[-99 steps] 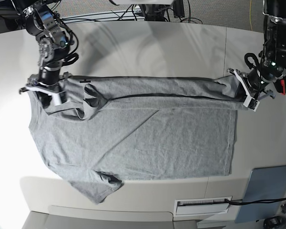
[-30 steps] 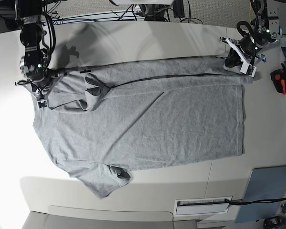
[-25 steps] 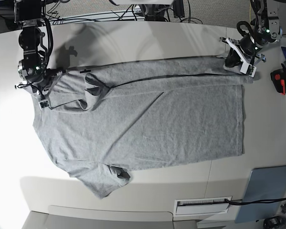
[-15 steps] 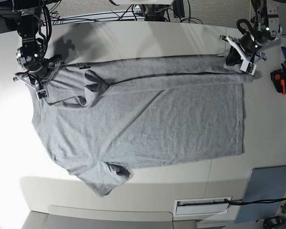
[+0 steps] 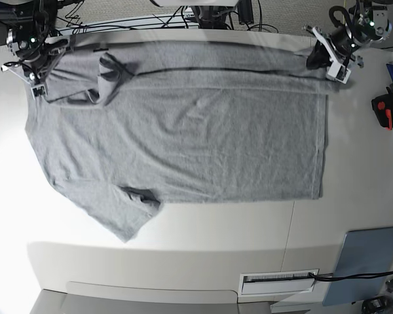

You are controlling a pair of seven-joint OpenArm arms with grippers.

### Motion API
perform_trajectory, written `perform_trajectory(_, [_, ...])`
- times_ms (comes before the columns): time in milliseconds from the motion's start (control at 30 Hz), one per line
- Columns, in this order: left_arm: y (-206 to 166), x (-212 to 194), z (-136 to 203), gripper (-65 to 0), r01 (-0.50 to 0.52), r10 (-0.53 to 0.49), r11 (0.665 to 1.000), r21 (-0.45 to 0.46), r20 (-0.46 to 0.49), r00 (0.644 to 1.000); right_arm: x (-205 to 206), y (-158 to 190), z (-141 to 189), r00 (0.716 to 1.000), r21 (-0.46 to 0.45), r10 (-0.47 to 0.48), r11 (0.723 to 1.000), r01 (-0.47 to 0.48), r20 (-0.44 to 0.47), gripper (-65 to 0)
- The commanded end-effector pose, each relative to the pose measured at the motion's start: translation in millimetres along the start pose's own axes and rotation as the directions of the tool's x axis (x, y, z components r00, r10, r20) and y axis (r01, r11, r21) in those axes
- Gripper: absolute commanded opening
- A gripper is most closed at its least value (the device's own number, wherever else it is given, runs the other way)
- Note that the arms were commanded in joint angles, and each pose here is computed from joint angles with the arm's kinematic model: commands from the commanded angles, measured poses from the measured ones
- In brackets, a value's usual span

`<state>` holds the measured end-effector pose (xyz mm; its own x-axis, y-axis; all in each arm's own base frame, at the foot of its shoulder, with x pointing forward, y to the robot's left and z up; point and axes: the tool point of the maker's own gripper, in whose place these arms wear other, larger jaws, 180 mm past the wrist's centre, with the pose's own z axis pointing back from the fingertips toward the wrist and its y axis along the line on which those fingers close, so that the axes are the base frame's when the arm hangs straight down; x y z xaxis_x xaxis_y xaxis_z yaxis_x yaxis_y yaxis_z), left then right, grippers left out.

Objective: Fold the T-shirt properly
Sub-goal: 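Release the folded edge and raise both grippers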

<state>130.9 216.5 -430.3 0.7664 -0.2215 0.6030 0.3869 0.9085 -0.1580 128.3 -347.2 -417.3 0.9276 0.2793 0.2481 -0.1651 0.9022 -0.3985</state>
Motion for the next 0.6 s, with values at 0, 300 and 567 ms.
perform_trajectory(0, [4, -34, 9, -65.0, 0.048, -0.044, 0.999, 0.021, -0.162, 0.986, -33, 3, 1, 0.991, 0.015, 0.020, 1.000, -0.018, -0.129, -65.0])
perform_trajectory(300, [-2, -30, 22, -65.0, 0.076, -0.068, 0.996, 0.043, -0.168, 0.983, -25, -4, 14, 0.993, -0.032, 0.066, 0.997, -0.070, -0.102, -65.0])
perform_trajectory(567, [-7, 25, 20, -62.7, 0.156, -0.154, 0.987, 0.049, -0.038, 0.987, 31, -13, 43, 0.994, -0.113, 0.061, 0.992, -0.051, 0.091, -65.0])
